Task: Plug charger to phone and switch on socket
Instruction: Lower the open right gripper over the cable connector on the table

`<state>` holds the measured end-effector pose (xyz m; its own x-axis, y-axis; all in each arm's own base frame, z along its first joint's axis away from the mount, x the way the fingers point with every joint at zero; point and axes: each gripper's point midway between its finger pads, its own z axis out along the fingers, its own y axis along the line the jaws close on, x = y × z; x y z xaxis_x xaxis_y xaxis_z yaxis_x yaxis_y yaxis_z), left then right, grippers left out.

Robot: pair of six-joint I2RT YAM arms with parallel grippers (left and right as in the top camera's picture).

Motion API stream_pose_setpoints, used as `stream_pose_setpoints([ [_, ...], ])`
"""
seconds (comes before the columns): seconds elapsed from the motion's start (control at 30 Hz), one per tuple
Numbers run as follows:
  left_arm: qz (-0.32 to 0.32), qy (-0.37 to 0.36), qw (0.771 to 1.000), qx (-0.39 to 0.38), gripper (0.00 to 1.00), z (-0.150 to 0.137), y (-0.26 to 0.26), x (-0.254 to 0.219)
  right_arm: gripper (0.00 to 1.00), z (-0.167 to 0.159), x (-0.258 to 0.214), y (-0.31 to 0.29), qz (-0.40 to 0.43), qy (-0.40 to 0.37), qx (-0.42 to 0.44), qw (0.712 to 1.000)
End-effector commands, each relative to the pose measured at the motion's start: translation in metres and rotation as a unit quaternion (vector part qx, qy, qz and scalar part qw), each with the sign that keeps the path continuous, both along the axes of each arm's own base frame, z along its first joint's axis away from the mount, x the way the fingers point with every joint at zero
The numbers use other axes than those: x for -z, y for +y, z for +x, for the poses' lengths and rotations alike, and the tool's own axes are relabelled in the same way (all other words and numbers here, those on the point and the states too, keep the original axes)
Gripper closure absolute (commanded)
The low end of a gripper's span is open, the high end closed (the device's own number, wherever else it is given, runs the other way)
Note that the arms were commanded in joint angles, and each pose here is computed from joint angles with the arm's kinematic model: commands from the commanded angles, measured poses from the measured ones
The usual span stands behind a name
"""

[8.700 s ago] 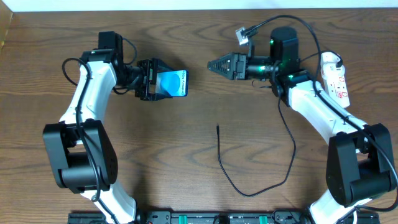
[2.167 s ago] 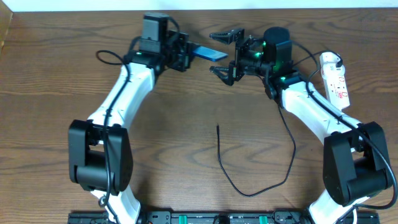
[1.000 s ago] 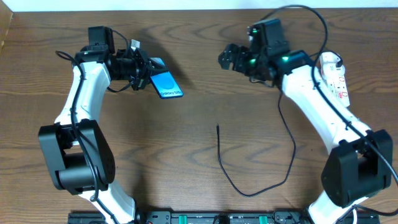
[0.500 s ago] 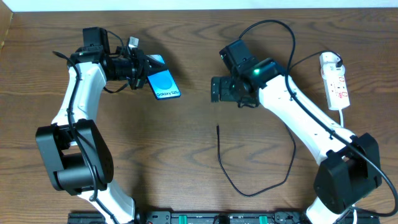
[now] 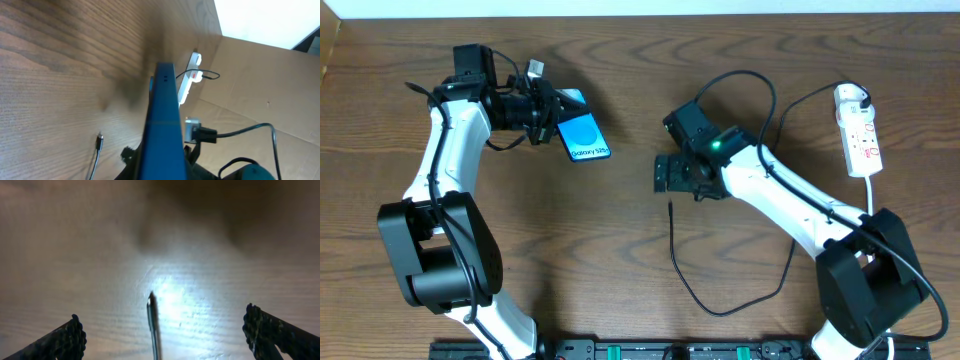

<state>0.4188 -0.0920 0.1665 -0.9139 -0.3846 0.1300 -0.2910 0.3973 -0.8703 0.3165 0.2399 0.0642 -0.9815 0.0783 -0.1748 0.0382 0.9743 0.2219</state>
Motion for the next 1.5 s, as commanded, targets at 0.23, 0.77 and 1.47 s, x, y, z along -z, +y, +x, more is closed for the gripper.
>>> stream_pose_setpoints([
  [0.23, -0.017, -0.018, 1.000, 0.010, 0.92, -0.004, -0.003, -0.016, 0.03, -0.022, 0.019, 0.016, -0.020, 0.015, -0.019, 0.999],
  [0.77, -0.017, -0.018, 1.000, 0.012, 0.92, -0.005, -0.003, -0.016, 0.04, -0.035, 0.046, 0.013, -0.049, 0.054, -0.024, 0.997],
  [1.47, -0.017, -0.018, 1.000, 0.012, 0.93, -0.005, -0.003, -0.016, 0.07, -0.044, 0.047, 0.016, -0.053, 0.066, -0.009, 0.996],
])
